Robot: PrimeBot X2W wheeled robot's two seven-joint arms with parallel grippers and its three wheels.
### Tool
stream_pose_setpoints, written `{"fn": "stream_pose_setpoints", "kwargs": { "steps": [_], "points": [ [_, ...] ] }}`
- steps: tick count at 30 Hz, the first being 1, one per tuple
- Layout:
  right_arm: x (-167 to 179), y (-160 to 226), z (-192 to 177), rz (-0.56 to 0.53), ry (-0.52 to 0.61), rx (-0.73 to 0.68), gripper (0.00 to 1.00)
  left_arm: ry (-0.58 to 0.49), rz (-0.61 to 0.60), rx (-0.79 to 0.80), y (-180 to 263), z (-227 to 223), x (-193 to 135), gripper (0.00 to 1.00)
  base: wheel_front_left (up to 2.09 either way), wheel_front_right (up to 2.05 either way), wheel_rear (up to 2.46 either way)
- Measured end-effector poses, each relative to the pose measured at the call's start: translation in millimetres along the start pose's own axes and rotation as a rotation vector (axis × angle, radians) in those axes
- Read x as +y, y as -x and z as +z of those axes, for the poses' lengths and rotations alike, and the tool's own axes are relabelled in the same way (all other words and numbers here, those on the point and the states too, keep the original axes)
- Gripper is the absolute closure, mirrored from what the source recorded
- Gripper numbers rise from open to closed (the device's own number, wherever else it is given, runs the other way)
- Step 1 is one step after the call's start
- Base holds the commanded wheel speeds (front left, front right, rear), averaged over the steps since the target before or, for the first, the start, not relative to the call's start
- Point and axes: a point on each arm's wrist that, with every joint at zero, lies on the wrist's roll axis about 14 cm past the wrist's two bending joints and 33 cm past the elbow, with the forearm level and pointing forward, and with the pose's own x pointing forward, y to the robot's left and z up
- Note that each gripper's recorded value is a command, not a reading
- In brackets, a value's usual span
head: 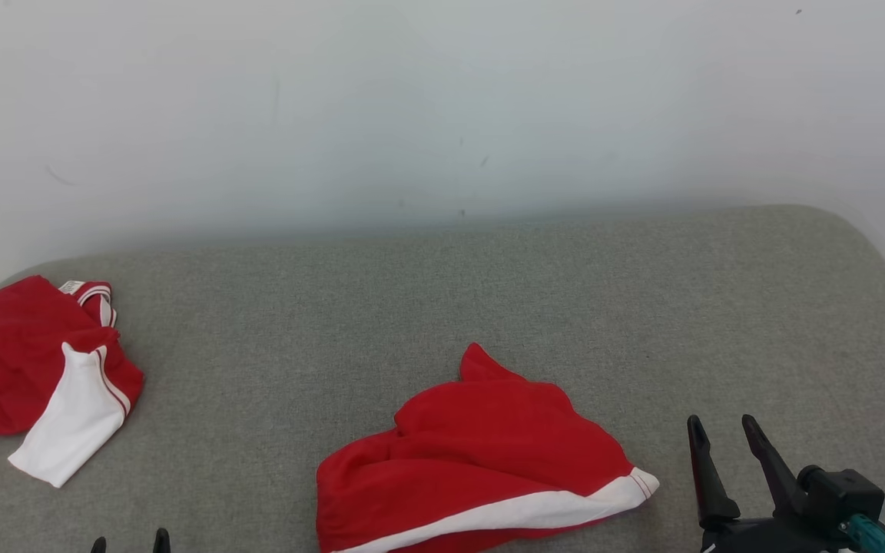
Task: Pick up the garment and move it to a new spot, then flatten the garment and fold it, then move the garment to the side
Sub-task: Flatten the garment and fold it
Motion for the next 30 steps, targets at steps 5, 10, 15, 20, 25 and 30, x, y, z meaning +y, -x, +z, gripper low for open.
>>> {"fn": "stream_pose_setpoints", "kwargs": {
  "steps": [5, 10, 15, 20, 25, 30],
  "points": [
    [1.3, -0.7, 0.0, 0.004, 0.0, 0.0, 0.0, -0.001, 0.006, 0.002, 0.4, -0.7, 0.9, 0.0, 0.0, 0.0, 0.0],
    [2.2, -1.0, -0.5, 0.007, 0.0, 0.003, 0.0, -0.001, 0.004, 0.003, 0.4, -0.9, 0.8, 0.0, 0.0, 0.0, 0.0],
    [2.2, -0.9, -0.8, 0.009, 0.001, 0.005, 0.0, -0.002, 0.005, 0.004, 0.4, -1.0, 0.9, 0.0, 0.0, 0.0, 0.0],
    [2.2, -1.1, -1.4, 0.01, 0.003, 0.008, 0.0, 0.0, 0.006, 0.006, 0.6, -1.6, 0.6, 0.0, 0.0, 0.0, 0.0],
    [4.4, -1.6, -3.2, 0.017, 0.002, 0.017, 0.0, 0.051, -0.018, 0.011, 1.4, -3.4, -5.3, 0.0, 0.0, 0.0, 0.0],
    [9.1, -0.3, -15.4, 0.042, -0.003, 0.075, 0.0, 0.069, -0.065, 0.043, 3.2, -11.2, -19.3, 0.0, 0.0, 0.0, 0.0]
  ]
}}
